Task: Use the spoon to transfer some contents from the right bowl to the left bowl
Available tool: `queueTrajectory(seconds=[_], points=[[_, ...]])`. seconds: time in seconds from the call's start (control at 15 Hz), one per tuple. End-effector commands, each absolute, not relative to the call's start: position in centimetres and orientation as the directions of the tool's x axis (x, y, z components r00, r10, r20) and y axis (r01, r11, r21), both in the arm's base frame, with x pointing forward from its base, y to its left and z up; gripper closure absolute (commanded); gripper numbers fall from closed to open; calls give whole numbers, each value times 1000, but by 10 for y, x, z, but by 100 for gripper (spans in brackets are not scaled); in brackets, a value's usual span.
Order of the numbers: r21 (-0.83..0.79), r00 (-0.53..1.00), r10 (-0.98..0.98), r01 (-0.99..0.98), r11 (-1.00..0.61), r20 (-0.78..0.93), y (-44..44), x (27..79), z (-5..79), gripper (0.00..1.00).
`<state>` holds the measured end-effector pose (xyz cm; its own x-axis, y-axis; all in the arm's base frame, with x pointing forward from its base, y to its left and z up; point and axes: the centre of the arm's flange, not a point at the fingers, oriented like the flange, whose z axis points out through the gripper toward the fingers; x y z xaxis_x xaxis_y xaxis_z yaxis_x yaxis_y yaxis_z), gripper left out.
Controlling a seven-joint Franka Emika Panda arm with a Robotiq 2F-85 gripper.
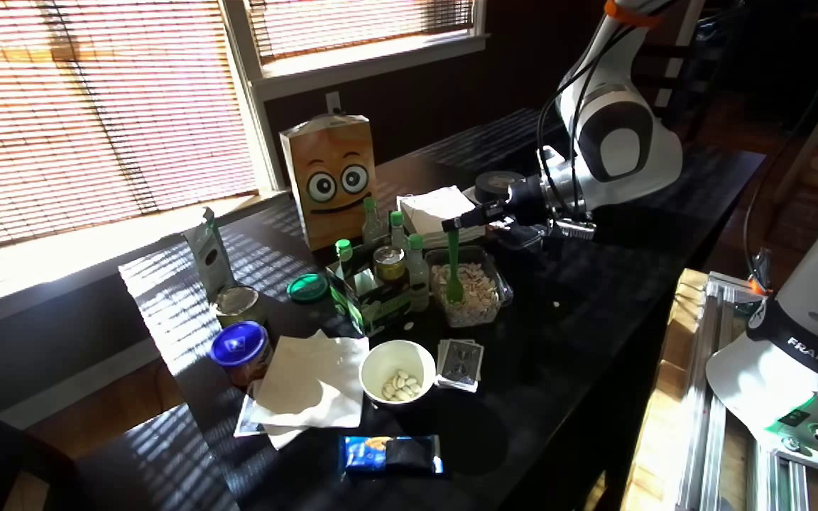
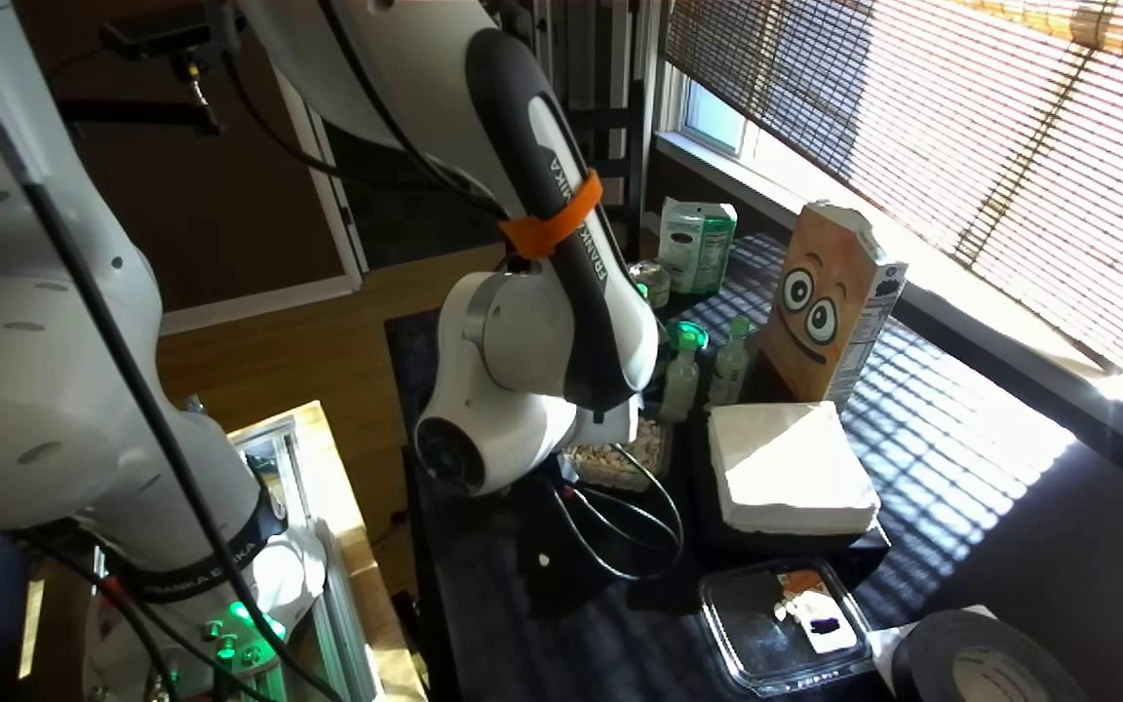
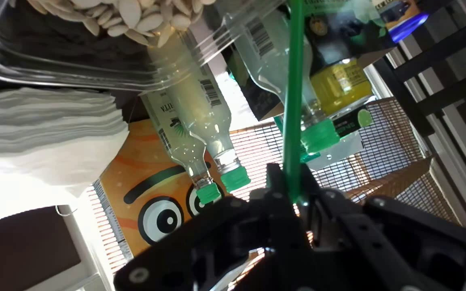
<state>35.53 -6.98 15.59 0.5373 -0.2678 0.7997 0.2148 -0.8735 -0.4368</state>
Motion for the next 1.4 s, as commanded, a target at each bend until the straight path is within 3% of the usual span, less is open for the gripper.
queueTrajectory(seconds=[0.0, 0.67, 1.33], points=[[-347, 513, -200, 208, -914, 834, -69, 357, 150, 97], [-185, 409, -121, 121, -975, 904, -110, 361, 163, 97], [-203, 401, -231, -111, -973, 886, -174, 335, 162, 97]])
